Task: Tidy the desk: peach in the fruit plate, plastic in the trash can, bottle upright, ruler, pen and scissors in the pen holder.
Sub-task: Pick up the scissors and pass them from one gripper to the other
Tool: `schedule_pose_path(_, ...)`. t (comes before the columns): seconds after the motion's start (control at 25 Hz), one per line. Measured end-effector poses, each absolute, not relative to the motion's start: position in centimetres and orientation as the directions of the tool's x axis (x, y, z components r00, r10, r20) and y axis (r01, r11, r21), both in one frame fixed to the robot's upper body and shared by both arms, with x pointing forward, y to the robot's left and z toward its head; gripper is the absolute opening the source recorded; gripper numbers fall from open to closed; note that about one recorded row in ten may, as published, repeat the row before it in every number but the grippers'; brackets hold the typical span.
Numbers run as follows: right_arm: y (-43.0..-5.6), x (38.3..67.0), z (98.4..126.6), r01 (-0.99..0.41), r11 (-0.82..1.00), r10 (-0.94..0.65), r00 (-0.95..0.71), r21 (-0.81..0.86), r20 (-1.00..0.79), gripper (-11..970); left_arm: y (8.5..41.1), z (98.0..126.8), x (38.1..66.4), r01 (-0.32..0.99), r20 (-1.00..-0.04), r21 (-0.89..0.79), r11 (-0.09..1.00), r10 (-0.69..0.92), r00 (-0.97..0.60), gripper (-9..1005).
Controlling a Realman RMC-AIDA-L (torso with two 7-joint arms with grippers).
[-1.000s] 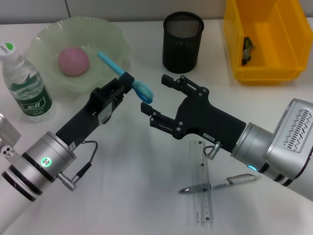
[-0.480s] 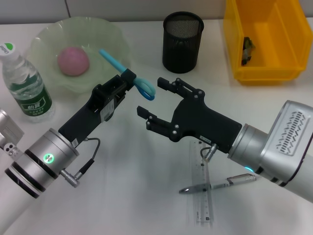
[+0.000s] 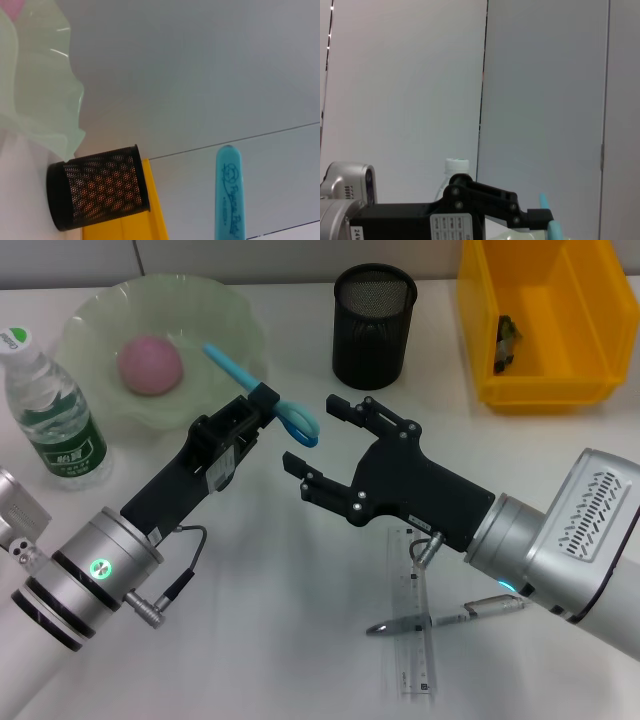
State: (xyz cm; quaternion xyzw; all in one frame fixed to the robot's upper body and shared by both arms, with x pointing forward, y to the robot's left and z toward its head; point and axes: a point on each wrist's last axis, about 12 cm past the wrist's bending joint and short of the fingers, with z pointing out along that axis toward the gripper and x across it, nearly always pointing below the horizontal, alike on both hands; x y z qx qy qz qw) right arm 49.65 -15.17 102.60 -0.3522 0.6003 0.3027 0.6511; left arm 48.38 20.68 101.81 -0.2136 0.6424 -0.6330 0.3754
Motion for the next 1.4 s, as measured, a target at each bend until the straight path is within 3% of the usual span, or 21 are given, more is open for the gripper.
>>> schedule_pose_path(1.4, -14.87, 50.17, 102.65, -0.814, 0.573, -0.044, 0.090, -0.099, -0.995, 767, 20.84, 101.82, 48.27, 0.207, -0.216, -0.972, 0.108, -0.749, -0.626, 207)
